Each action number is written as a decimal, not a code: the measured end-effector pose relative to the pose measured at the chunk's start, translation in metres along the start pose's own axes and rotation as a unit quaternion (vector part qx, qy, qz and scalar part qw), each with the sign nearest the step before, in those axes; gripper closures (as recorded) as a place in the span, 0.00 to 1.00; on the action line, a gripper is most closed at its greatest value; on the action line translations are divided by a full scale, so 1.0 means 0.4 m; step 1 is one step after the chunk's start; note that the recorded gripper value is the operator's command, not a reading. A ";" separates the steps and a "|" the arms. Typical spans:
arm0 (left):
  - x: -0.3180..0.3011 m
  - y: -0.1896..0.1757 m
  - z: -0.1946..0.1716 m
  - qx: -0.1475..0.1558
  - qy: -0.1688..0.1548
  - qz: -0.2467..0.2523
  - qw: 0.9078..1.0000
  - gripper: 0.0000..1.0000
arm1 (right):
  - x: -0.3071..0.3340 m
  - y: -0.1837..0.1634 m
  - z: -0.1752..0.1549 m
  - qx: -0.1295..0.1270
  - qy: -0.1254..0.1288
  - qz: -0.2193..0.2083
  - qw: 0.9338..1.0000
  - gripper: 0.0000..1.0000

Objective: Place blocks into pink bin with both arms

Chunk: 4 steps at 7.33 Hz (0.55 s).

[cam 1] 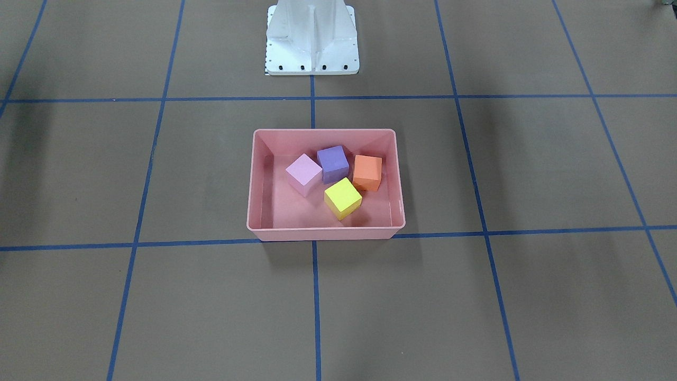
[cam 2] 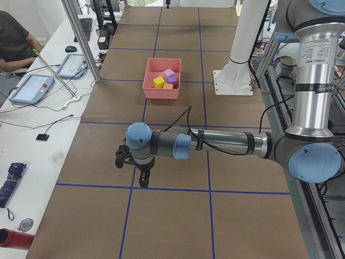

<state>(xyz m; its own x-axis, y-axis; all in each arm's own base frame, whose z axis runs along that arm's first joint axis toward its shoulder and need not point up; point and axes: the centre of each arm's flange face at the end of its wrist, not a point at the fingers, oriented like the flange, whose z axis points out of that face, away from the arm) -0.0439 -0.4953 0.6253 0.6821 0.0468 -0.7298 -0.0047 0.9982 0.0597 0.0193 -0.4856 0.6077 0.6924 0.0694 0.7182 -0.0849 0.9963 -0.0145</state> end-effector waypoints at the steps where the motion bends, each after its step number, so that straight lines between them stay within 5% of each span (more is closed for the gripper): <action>1: 0.000 0.000 0.000 0.000 0.000 0.001 1.000 0.00 | 0.000 0.001 0.001 -0.001 -0.001 0.001 1.000 0.00; 4: 0.000 -0.001 0.001 0.001 0.000 0.014 1.000 0.00 | -0.001 0.002 0.001 -0.001 -0.002 0.001 1.000 0.00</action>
<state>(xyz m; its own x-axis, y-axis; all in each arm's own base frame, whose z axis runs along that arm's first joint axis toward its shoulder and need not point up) -0.0437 -0.4958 0.6254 0.6822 0.0750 -0.7273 -0.0226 0.9964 0.0816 0.0187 -0.4850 0.6079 0.6901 0.0706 0.7203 -0.0846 0.9963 -0.0166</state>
